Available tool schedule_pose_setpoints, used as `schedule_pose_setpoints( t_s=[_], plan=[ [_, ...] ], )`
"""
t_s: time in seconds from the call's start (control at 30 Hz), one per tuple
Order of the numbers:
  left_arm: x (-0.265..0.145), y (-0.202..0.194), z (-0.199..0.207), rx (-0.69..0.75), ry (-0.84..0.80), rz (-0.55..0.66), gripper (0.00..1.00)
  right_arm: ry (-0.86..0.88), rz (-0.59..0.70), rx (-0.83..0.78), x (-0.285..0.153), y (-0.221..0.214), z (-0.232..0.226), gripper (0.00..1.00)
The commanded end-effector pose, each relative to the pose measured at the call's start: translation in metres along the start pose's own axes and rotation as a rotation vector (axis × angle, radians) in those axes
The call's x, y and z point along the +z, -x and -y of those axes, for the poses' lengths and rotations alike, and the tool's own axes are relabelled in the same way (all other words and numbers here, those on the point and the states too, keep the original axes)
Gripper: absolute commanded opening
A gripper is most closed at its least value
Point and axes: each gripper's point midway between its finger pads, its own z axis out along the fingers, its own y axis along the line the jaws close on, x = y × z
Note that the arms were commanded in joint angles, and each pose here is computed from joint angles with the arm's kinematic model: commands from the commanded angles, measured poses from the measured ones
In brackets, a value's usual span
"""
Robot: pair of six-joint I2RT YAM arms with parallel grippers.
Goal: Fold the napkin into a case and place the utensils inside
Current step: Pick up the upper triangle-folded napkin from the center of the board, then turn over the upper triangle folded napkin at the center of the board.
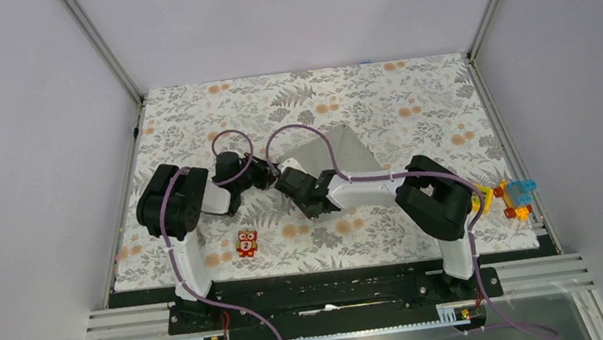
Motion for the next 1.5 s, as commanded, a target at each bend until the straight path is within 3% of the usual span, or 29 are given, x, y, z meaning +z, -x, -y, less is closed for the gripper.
schedule_pose_setpoints(
  t_s=[0.0, 0.13, 0.27, 0.43, 0.6, 0.7, 0.8, 0.9, 1.03, 1.27, 1.47],
  plan=[
    [-0.002, 0.005, 0.024, 0.066, -0.098, 0.000, 0.00, -0.029, -0.002, -0.026, -0.004, -0.008, 0.017, 0.00],
    [-0.005, 0.000, 0.049, 0.086, -0.150, -0.046, 0.00, 0.086, 0.051, 0.003, -0.031, 0.002, 0.006, 0.00],
    [-0.021, 0.002, 0.076, 0.125, -0.149, -0.017, 0.00, 0.273, 0.123, 0.055, -0.064, 0.016, -0.018, 0.00],
    [-0.062, 0.017, 0.113, 0.239, -0.064, 0.105, 0.00, 0.588, 0.208, 0.123, -0.111, 0.045, -0.065, 0.00],
    [-0.131, 0.031, 0.173, 0.369, -0.046, 0.292, 0.00, 0.914, 0.321, 0.191, -0.178, 0.080, -0.101, 0.00],
    [-0.156, 0.027, 0.200, 0.425, -0.049, 0.364, 0.00, 1.049, 0.352, 0.255, -0.206, 0.077, -0.103, 0.00],
    [-0.156, 0.010, 0.221, 0.488, -0.037, 0.396, 0.00, 1.205, 0.360, 0.368, -0.221, 0.067, -0.087, 0.00],
    [-0.134, -0.010, 0.232, 0.543, 0.009, 0.408, 0.00, 1.287, 0.333, 0.502, -0.211, 0.050, -0.062, 0.00],
    [-0.065, -0.034, 0.216, 0.629, 0.137, 0.339, 0.00, 1.327, 0.278, 0.669, -0.184, 0.014, -0.030, 0.00],
    [0.075, -0.080, 0.162, 0.764, 0.265, 0.163, 0.00, 1.176, 0.206, 0.907, -0.111, -0.056, 0.030, 0.00],
    [0.122, -0.120, 0.154, 0.795, 0.192, 0.058, 0.00, 1.025, 0.100, 1.034, -0.078, -0.090, 0.048, 0.00]
  ],
)
